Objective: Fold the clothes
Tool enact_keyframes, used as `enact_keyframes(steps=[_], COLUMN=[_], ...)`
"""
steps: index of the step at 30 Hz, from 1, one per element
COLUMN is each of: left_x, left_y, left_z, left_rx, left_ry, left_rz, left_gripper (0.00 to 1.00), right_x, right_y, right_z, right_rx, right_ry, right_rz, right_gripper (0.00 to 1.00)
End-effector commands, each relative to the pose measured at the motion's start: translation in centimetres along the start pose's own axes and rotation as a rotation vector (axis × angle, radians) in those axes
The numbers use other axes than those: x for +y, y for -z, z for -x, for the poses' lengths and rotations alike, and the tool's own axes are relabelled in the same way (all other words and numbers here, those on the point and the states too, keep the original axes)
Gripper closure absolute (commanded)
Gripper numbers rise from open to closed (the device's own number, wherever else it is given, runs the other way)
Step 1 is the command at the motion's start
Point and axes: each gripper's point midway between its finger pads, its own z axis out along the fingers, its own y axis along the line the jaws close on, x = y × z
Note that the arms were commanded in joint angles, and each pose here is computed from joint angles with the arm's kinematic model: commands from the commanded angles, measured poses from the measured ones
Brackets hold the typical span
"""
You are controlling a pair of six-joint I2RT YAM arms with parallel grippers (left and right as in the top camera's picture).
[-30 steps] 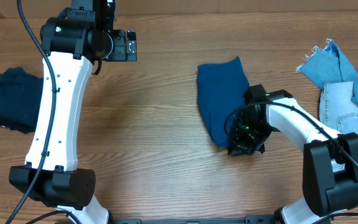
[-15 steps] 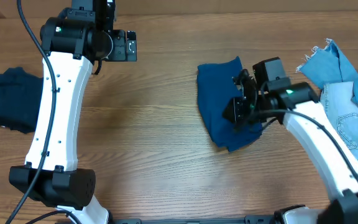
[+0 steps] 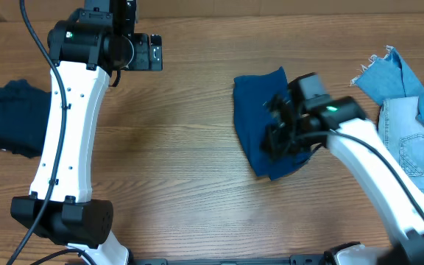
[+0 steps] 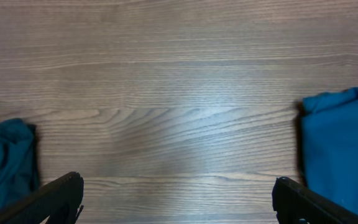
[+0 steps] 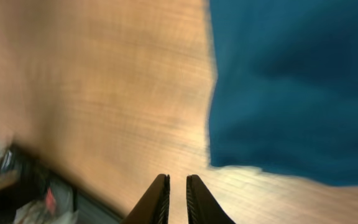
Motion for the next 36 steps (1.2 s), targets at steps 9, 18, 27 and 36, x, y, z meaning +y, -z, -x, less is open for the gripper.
enact_keyframes(steps=[9, 18, 27, 36], left_x=[-7.3, -14.3, -19.1, -22.8], left_y=[0.4, -13.0, -18.7, -22.1], left_z=[-1.2, -12.4, -18.0, -22.2], left_rx=[0.094, 0.535, 0.649, 0.630], left_ry=[0.080, 0.240, 0.274, 0.521], left_rz=[-0.410, -0.852, -0.676, -0.582], left_gripper=[0.00, 0.03, 0.05, 0.00], right_x=[-11.8, -11.2, -11.2, -11.2], right_y=[5.6, 5.1, 5.1, 5.1], right_z=[5.9, 6.9, 6.9, 6.9], right_rx=[-0.297, -0.304, -0.304, -0.301], right_ry=[-0.319, -0.190, -0.191, -0.192], right_rz=[-0.192, -0.153, -0.153, -0.153], right_gripper=[0.00, 0.00, 0.00, 0.00])
